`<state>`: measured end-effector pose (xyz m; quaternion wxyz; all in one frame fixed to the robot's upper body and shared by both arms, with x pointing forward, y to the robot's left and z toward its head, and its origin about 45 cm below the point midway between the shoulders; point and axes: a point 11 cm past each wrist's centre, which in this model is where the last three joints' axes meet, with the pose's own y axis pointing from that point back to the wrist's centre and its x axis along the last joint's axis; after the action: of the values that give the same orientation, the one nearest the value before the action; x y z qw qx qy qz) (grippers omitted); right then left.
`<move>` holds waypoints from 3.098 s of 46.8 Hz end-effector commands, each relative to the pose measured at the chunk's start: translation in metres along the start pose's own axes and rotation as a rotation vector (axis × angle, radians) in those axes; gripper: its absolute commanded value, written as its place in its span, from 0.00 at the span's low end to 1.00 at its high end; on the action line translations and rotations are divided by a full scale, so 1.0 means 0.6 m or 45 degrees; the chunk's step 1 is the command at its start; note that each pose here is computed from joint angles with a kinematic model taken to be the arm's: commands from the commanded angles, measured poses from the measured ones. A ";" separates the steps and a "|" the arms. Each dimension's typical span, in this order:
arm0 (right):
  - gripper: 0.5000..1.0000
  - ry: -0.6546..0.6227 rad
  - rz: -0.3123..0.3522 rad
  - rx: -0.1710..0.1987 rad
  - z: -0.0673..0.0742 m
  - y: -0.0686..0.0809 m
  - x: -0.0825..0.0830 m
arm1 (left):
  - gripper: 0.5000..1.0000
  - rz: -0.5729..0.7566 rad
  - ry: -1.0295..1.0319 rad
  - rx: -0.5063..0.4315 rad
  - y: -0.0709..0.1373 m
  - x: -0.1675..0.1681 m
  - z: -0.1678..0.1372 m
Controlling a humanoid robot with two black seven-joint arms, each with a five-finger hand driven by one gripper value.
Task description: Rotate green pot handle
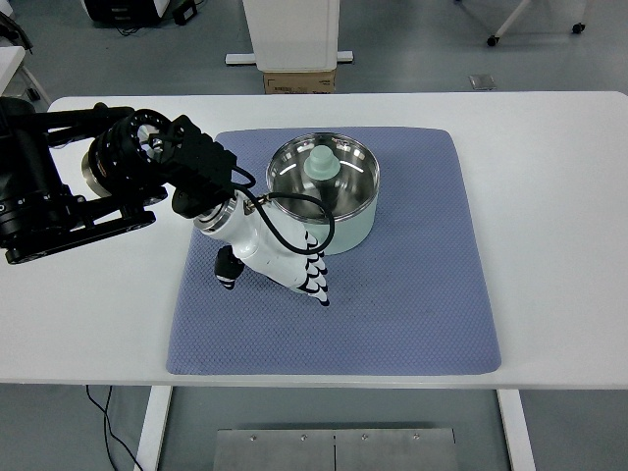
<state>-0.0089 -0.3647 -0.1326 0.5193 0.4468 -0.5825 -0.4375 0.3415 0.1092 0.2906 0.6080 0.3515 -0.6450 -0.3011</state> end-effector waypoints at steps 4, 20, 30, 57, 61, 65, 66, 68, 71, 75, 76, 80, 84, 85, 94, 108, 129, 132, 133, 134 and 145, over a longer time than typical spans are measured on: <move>1.00 0.000 0.000 0.000 0.000 0.000 0.000 | 1.00 -0.024 -0.020 0.001 0.004 -0.004 0.003; 1.00 0.000 0.000 0.000 0.000 0.000 0.000 | 1.00 -0.113 -0.102 0.024 0.007 -0.015 0.003; 1.00 0.000 0.000 0.000 0.000 0.000 0.000 | 1.00 -0.160 -0.136 0.038 0.007 -0.023 0.001; 1.00 0.000 0.000 0.000 0.000 0.000 0.000 | 1.00 -0.267 -0.179 0.086 0.020 -0.053 -0.012; 1.00 0.000 0.000 0.000 0.000 0.000 0.000 | 1.00 -0.277 -0.180 0.087 0.020 -0.055 -0.012; 1.00 0.000 0.000 0.000 0.000 0.000 0.000 | 1.00 -0.290 -0.187 0.089 0.022 -0.056 -0.013; 1.00 0.000 0.000 0.000 0.000 0.000 0.000 | 1.00 -0.296 -0.186 0.089 0.022 -0.058 -0.013; 1.00 0.000 0.000 0.002 0.000 0.000 0.000 | 1.00 -0.303 -0.185 0.088 0.023 -0.061 -0.013; 1.00 0.000 0.000 0.000 0.000 0.000 0.000 | 1.00 -0.311 -0.186 0.091 0.024 -0.063 -0.014; 1.00 0.000 0.000 0.000 0.000 0.000 0.000 | 1.00 -0.330 -0.187 0.087 0.024 -0.068 -0.014; 1.00 0.000 0.000 0.000 0.000 0.000 0.000 | 1.00 -0.330 -0.186 0.089 0.024 -0.068 -0.014; 1.00 0.000 0.000 0.000 0.000 0.000 0.000 | 1.00 -0.333 -0.186 0.094 0.026 -0.069 -0.016; 1.00 0.000 0.000 0.000 0.000 0.000 0.000 | 1.00 -0.341 -0.183 0.100 0.029 -0.071 -0.019; 1.00 0.000 0.000 0.000 0.000 0.000 0.000 | 1.00 -0.346 -0.177 0.104 0.031 -0.075 -0.020; 1.00 0.000 0.000 0.000 0.000 0.000 0.000 | 1.00 -0.368 -0.164 0.121 0.037 -0.085 -0.027; 1.00 0.000 0.000 0.000 0.000 0.000 0.000 | 1.00 -0.379 -0.144 0.170 0.054 -0.089 -0.045; 1.00 0.000 0.000 0.000 0.000 0.000 0.000 | 1.00 -0.423 -0.111 0.198 0.060 -0.111 -0.060; 1.00 0.000 0.000 0.000 0.000 0.000 0.000 | 1.00 -0.435 -0.099 0.212 0.063 -0.118 -0.067; 1.00 0.000 0.000 0.000 0.000 0.000 0.000 | 1.00 -0.437 -0.095 0.214 0.063 -0.120 -0.068; 1.00 0.000 0.000 0.000 0.000 0.000 0.000 | 1.00 -0.438 -0.093 0.217 0.064 -0.121 -0.069; 1.00 0.000 0.000 0.000 0.000 0.000 0.000 | 1.00 -0.447 -0.068 0.255 0.071 -0.128 -0.087</move>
<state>-0.0089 -0.3647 -0.1326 0.5193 0.4467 -0.5826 -0.4374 0.3877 0.1974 0.2850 0.4912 0.5056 -0.6174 -0.3490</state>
